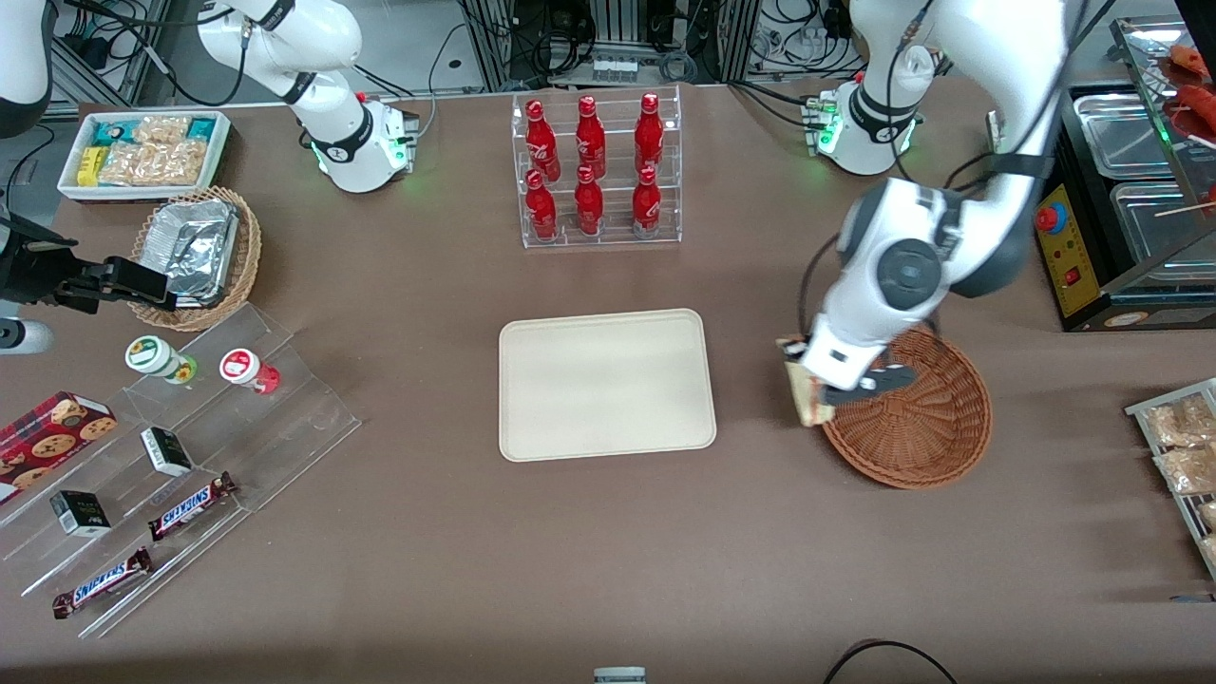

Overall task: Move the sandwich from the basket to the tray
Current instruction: 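Lift the sandwich and carry it with the left gripper over the cream tray, then lower the sandwich onto the tray center with the left gripper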

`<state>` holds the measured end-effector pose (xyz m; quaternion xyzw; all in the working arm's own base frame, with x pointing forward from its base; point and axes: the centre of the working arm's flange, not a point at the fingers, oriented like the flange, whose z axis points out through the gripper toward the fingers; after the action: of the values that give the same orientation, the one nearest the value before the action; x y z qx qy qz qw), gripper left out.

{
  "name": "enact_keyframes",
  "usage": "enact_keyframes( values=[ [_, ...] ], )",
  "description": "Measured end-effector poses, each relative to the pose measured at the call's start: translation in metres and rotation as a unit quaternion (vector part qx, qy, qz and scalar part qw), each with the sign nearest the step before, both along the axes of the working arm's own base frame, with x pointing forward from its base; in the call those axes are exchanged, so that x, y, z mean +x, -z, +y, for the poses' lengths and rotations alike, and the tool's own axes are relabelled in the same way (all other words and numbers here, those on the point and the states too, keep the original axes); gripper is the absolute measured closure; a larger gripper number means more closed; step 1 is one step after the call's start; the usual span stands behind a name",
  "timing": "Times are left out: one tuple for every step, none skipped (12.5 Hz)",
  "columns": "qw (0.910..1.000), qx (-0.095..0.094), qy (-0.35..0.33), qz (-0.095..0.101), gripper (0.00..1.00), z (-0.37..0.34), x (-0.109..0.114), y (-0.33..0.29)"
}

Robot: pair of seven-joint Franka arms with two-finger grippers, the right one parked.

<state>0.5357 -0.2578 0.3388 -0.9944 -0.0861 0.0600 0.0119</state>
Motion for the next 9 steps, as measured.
enact_keyframes(
  values=[
    [0.9998, -0.002, 0.018, -0.002, 0.85, -0.025, -0.004, 0.001],
    [0.9994, -0.004, 0.034, -0.004, 0.85, -0.047, -0.006, 0.003],
    [0.9990, -0.005, 0.044, -0.003, 0.85, -0.069, -0.006, 0.006],
    [0.9990, -0.004, 0.045, -0.001, 0.85, -0.090, -0.006, 0.009],
    [0.9991, -0.001, 0.043, 0.004, 0.85, -0.111, -0.006, 0.014],
    [0.9990, 0.000, 0.043, 0.006, 0.85, -0.134, -0.006, 0.019],
    [0.9990, 0.000, 0.045, 0.007, 0.85, -0.157, -0.008, 0.026],
    [0.9989, 0.000, 0.045, 0.007, 0.85, -0.176, -0.010, 0.035],
    [0.9989, -0.001, 0.046, 0.007, 0.85, -0.194, -0.011, 0.044]
  ],
)
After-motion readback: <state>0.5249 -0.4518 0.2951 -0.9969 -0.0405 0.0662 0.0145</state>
